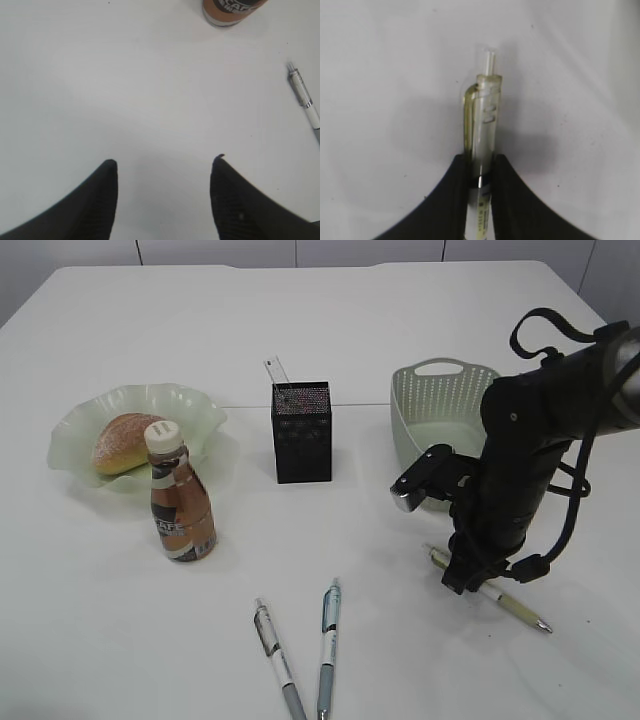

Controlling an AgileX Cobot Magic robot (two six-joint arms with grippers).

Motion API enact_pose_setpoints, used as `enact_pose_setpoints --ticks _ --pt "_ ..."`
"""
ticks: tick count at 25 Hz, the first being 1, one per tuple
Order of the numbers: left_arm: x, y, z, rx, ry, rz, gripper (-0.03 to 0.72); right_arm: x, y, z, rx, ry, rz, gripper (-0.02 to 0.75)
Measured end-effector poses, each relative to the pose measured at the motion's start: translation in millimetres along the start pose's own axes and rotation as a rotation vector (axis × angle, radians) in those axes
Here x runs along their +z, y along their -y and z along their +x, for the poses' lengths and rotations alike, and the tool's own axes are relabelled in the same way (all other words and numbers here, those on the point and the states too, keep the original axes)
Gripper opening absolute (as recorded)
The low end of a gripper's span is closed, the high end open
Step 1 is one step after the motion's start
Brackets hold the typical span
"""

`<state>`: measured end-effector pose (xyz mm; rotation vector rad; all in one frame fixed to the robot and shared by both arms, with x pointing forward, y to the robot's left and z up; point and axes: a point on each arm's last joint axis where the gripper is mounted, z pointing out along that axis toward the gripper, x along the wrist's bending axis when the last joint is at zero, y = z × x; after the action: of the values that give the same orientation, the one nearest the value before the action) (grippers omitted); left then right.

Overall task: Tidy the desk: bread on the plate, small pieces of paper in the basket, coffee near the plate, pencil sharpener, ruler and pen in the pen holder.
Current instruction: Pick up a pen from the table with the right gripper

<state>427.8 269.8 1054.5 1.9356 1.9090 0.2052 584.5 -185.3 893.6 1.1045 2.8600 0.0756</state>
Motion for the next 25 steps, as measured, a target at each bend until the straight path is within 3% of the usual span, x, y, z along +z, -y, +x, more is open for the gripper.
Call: enact_pose_setpoints --ticks 16,25 --pt "0 0 0.0 0.000 0.000 0.000 0.433 -23 -5 5 0.080 -0.036 -0.093 0.091" --pt "0 0 0.0 0.000 0.000 0.000 0.433 -73 -40 5 0.056 -0.141 -0.322 0.091"
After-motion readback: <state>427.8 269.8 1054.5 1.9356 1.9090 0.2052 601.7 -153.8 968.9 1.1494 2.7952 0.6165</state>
